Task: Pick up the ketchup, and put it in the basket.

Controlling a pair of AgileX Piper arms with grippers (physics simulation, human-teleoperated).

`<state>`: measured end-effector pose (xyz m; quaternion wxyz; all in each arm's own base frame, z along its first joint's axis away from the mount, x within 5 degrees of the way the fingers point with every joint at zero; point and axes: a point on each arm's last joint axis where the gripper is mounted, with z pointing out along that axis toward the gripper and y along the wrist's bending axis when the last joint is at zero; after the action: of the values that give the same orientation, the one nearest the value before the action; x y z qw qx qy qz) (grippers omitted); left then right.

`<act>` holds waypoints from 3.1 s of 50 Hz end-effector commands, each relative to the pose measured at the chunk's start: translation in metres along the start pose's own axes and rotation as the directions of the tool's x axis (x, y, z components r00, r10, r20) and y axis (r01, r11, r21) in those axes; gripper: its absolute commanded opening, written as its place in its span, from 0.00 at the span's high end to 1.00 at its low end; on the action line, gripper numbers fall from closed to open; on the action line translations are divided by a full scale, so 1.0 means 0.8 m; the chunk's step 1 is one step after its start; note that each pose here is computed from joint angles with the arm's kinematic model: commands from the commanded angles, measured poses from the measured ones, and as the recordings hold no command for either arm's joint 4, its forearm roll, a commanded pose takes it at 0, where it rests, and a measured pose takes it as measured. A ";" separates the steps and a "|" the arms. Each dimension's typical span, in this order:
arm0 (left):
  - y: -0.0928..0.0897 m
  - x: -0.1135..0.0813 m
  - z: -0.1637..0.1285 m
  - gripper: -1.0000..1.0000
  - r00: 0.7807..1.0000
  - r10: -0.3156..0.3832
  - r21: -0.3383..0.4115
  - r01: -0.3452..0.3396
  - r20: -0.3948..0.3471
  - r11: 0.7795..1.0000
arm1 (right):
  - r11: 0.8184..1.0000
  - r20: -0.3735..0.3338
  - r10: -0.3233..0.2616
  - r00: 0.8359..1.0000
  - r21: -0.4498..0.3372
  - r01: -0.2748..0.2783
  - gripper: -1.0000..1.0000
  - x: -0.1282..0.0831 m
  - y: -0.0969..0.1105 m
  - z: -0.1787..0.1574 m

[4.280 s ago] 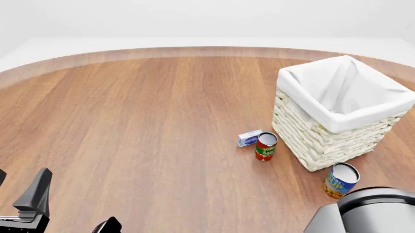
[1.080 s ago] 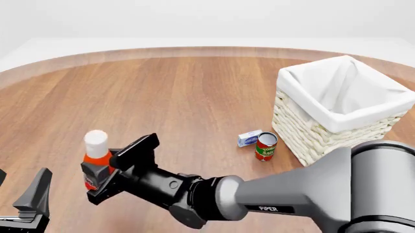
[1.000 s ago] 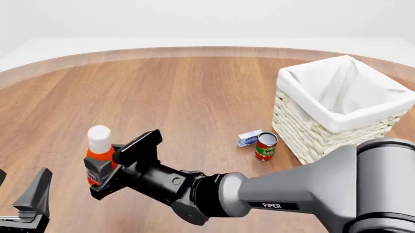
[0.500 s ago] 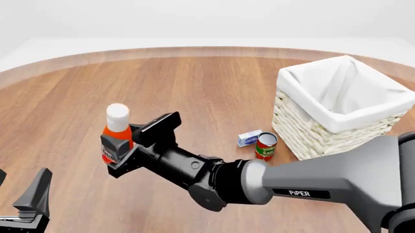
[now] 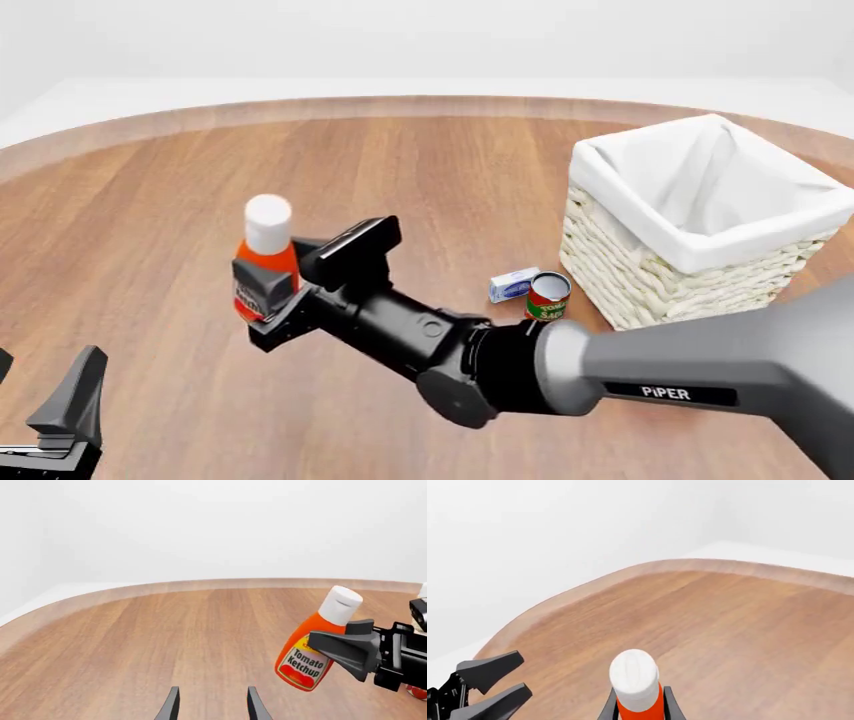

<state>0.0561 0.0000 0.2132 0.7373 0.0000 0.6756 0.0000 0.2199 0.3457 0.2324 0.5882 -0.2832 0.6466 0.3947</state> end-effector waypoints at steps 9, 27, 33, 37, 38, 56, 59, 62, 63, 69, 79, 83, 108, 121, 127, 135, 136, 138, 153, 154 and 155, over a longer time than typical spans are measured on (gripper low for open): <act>0.000 0.000 0.000 0.00 1.000 0.000 0.000 0.000 0.000 1.000 | 1.000 0.034 -0.016 0.999 0.011 0.015 1.00 -0.019 -0.005 -0.018; 0.000 0.000 0.000 0.00 1.000 0.000 0.000 0.000 0.000 1.000 | 0.999 0.123 -0.001 0.992 0.039 -0.004 1.00 -0.033 -0.023 -0.042; 0.000 0.000 0.000 0.00 1.000 0.000 0.000 0.000 0.000 1.000 | 0.999 0.132 -0.004 0.991 0.040 -0.002 1.00 -0.034 -0.024 -0.049; 0.000 0.000 0.000 0.00 1.000 0.000 0.000 0.000 0.000 1.000 | 0.999 0.139 -0.005 0.990 0.043 -0.001 1.00 -0.035 -0.025 -0.054; 0.000 0.000 0.000 0.00 1.000 0.000 0.000 0.000 0.000 1.000 | 0.999 0.144 -0.009 0.990 0.046 0.002 1.00 -0.038 -0.026 -0.056; 0.000 0.000 0.000 0.00 1.000 0.000 0.000 0.000 0.000 1.000 | 0.992 0.183 -0.052 0.982 0.120 0.030 1.00 -0.064 -0.054 -0.077; 0.000 0.000 0.000 0.00 1.000 0.000 0.000 0.000 0.000 1.000 | 0.991 0.177 -0.055 0.983 0.128 0.032 1.00 -0.064 -0.057 -0.075; 0.000 0.000 0.000 0.00 1.000 0.000 0.000 0.000 0.000 1.000 | 0.990 0.167 -0.061 0.984 0.138 0.038 1.00 -0.065 -0.061 -0.071; 0.000 0.000 0.000 0.00 1.000 0.000 0.000 0.000 0.000 1.000 | 0.990 0.166 -0.062 0.984 0.138 0.039 1.00 -0.065 -0.061 -0.071; 0.000 0.000 0.000 0.00 1.000 0.000 0.000 0.000 0.000 1.000 | 0.988 0.151 -0.078 0.985 0.142 0.057 1.00 -0.070 -0.060 -0.070; 0.000 0.000 0.000 0.00 1.000 0.000 0.000 0.000 0.000 1.000 | 0.986 0.146 -0.094 0.985 0.151 0.071 1.00 -0.077 -0.062 -0.068; 0.000 0.000 0.000 0.00 1.000 0.000 0.000 0.000 0.000 1.000 | 0.984 0.150 -0.099 0.984 0.164 0.074 1.00 -0.082 -0.067 -0.071; 0.000 0.000 0.000 0.00 1.000 0.000 0.000 0.000 0.000 1.000 | 0.963 0.191 -0.155 0.969 0.249 0.104 1.00 -0.117 -0.090 -0.110; 0.000 0.000 0.000 0.00 1.000 0.000 0.000 0.000 0.000 1.000 | 0.935 0.222 -0.189 0.957 0.338 0.106 1.00 -0.143 -0.111 -0.154; 0.000 0.000 0.000 0.00 1.000 0.000 0.000 0.000 0.000 1.000 | 0.912 0.238 -0.211 0.948 0.396 0.103 1.00 -0.153 -0.129 -0.170; 0.000 0.000 0.000 0.00 1.000 0.000 0.000 0.000 0.000 1.000 | 0.891 0.255 -0.226 0.940 0.445 0.094 1.00 -0.162 -0.143 -0.186; 0.000 0.000 0.000 0.00 1.000 0.000 0.000 0.000 0.000 1.000 | 0.885 0.261 -0.229 0.938 0.457 0.089 1.00 -0.163 -0.147 -0.190; 0.000 0.000 0.000 0.00 1.000 0.000 0.000 0.000 0.000 1.000 | 0.883 0.265 -0.232 0.936 0.461 0.089 1.00 -0.166 -0.147 -0.194; 0.000 0.000 0.000 0.00 1.000 0.000 0.000 0.000 0.000 1.000 | 0.822 0.274 -0.286 0.918 0.563 0.088 1.00 -0.181 -0.172 -0.228; 0.000 0.000 0.000 0.00 1.000 0.000 0.000 0.000 0.000 1.000 | 0.822 0.274 -0.286 0.918 0.563 0.088 1.00 -0.181 -0.172 -0.228; 0.000 0.000 0.000 0.00 1.000 0.000 0.000 0.000 0.000 1.000 | 0.821 0.273 -0.288 0.918 0.563 0.090 1.00 -0.182 -0.172 -0.228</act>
<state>0.0561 0.0000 0.2132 0.7373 0.0000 0.6756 0.0000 0.2579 0.1226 0.3429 0.7727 -0.1174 0.5923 0.1955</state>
